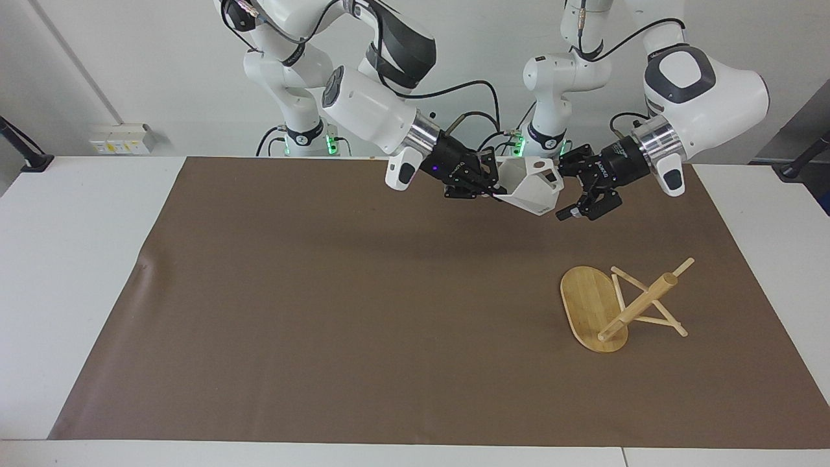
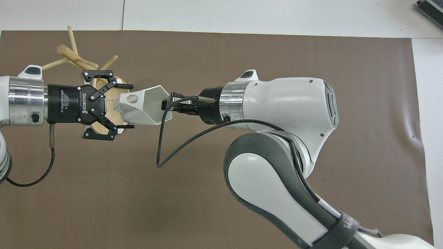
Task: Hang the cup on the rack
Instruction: 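Carry the cup to the left gripper and grasp it with the left gripper, then release the cup from the right gripper and withdraw the right gripper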
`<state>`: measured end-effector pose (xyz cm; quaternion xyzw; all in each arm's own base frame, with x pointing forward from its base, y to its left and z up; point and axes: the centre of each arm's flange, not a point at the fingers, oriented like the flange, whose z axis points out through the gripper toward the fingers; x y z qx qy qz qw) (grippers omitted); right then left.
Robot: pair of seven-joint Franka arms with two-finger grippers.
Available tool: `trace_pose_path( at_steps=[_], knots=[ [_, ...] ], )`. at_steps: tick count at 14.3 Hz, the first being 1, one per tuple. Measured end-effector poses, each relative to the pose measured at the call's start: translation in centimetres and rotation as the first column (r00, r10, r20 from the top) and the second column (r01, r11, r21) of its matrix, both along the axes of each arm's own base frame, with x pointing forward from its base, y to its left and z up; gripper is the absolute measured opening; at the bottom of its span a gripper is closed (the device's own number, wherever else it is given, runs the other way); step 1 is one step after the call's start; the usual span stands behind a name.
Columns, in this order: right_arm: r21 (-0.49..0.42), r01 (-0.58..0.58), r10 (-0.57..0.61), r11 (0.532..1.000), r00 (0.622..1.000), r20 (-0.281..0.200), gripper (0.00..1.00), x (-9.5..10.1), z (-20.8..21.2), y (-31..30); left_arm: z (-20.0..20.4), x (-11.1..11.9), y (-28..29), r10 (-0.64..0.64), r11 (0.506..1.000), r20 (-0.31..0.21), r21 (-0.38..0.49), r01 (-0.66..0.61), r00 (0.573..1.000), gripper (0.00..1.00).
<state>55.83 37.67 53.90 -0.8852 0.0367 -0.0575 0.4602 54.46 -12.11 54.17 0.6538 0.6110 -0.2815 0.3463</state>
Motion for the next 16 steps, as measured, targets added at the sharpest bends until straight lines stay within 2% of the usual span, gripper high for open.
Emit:
trace_pose_path(
  at_steps=[6, 7, 9, 14, 16],
  knots=[
    [0.0, 0.002, -0.002, 1.0, 1.0, -0.001, 0.05, 0.0, 0.0, -0.1, -0.5, -0.2, -1.4, -0.007, 1.0, 0.005, 0.008, 0.007, 1.0, 0.99],
    [-0.001, 0.002, -0.002, 1.0, 1.0, -0.002, 0.05, 0.1, -0.1, -0.1, -0.5, -0.2, -1.4, -0.008, 1.0, 0.005, 0.008, 0.008, 1.0, 0.95],
    [-0.001, 0.008, -0.008, 1.0, 1.0, -0.002, 0.05, 0.2, -0.1, -0.3, -0.6, -0.3, -1.4, -0.011, 1.0, 0.001, 0.009, 0.011, 1.0, 0.73],
    [0.001, 0.01, -0.01, 1.0, 1.0, -0.008, 0.05, 0.1, -0.1, -0.1, -0.5, -0.4, -1.3, -0.012, 1.0, 0.004, 0.016, 0.012, 1.0, 0.73],
    [0.004, 0.014, -0.014, 1.0, 1.0, -0.02, 0.09, 0.0, 0.0, 0.0, -0.5, -0.1, -0.4, 0.004, 1.0, 0.007, 0.021, -0.005, 1.0, 0.73]
  ],
)
